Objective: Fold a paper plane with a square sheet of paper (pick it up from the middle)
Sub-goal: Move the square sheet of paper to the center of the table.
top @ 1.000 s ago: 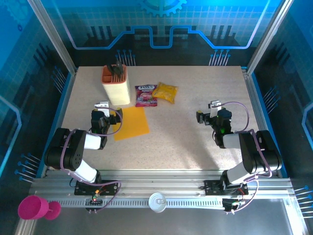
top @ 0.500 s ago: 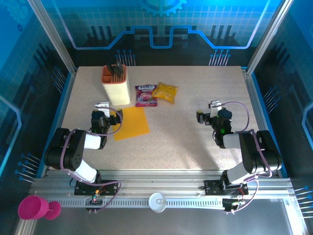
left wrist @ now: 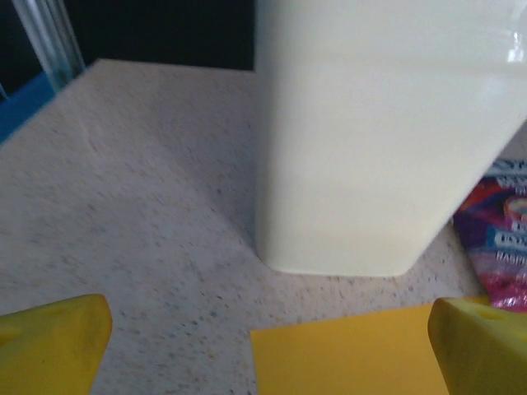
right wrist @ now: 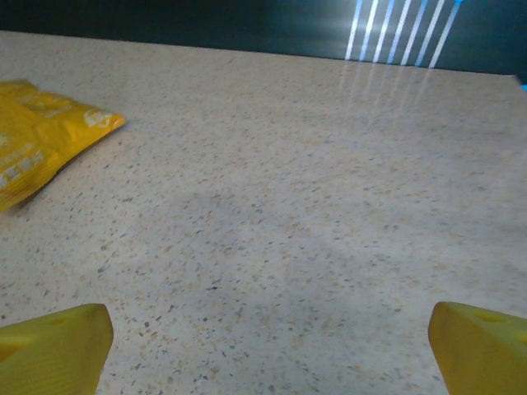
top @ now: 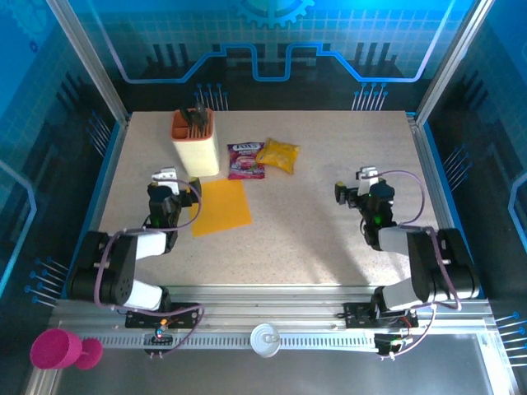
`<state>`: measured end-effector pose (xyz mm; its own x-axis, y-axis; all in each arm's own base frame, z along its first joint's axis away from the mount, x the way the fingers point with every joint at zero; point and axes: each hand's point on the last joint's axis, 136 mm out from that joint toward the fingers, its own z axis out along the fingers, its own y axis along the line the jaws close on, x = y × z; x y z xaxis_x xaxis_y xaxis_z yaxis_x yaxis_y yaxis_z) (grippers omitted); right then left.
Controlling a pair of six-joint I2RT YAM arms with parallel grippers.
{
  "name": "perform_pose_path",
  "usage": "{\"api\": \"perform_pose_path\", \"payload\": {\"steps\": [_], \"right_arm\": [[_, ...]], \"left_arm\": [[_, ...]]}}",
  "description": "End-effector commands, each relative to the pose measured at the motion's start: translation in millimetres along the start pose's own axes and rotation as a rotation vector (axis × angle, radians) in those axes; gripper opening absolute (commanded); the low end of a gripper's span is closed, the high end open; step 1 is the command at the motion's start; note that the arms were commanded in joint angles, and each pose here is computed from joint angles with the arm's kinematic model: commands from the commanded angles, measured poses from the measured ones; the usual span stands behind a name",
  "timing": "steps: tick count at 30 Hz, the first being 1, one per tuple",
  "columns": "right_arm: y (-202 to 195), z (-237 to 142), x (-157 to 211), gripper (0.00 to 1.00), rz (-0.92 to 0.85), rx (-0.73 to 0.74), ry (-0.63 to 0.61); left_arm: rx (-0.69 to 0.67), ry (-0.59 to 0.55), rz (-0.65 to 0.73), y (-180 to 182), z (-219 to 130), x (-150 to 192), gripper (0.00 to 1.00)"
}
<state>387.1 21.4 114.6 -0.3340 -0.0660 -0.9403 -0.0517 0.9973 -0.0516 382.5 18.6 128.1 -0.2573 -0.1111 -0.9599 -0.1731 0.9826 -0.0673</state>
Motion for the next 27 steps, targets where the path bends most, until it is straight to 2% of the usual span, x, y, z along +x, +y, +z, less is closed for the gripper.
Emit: {"api": "perform_pose_path", "payload": {"steps": [1,4,7,11,15,19,27], "right_arm": [[-25.3,-14.7,-33.5,0.99,0.077,0.115,-0.011],[-35.9,-25.4,-48.8,0.99,0.247,0.166,0.065],[-43.1,-34.5,-50.0,0.99,0.452,0.194,0.193],[4.4,-31.0,-58.6,0.99,0.498,-0.114,0.285],[63.6,-54.4,-61.1,0.99,0.469,-0.394,0.307],[92.6,-80.4,-51.2,0.99,0.401,-0.416,0.326],[76.2,-111.8,-33.8,0.99,0.445,-0.283,0.339]], "left_arm": [[-0.066,-0.013,-0.059,9.4,-17.1,-32.8,1.00],[-0.035,0.049,-0.151,-3.5,-35.2,-57.1,1.00],[0.042,0.146,-0.191,-32.7,-52.6,-65.2,1.00],[0.146,0.276,-0.144,-83.4,-67.4,-51.0,1.00],[0.210,0.446,-0.070,-131.8,-68.7,-16.2,1.00],[0.205,0.588,-0.019,-160.8,-54.9,23.8,1.00],[0.136,0.694,0.014,-174.8,-19.9,72.1,1.00]]}}
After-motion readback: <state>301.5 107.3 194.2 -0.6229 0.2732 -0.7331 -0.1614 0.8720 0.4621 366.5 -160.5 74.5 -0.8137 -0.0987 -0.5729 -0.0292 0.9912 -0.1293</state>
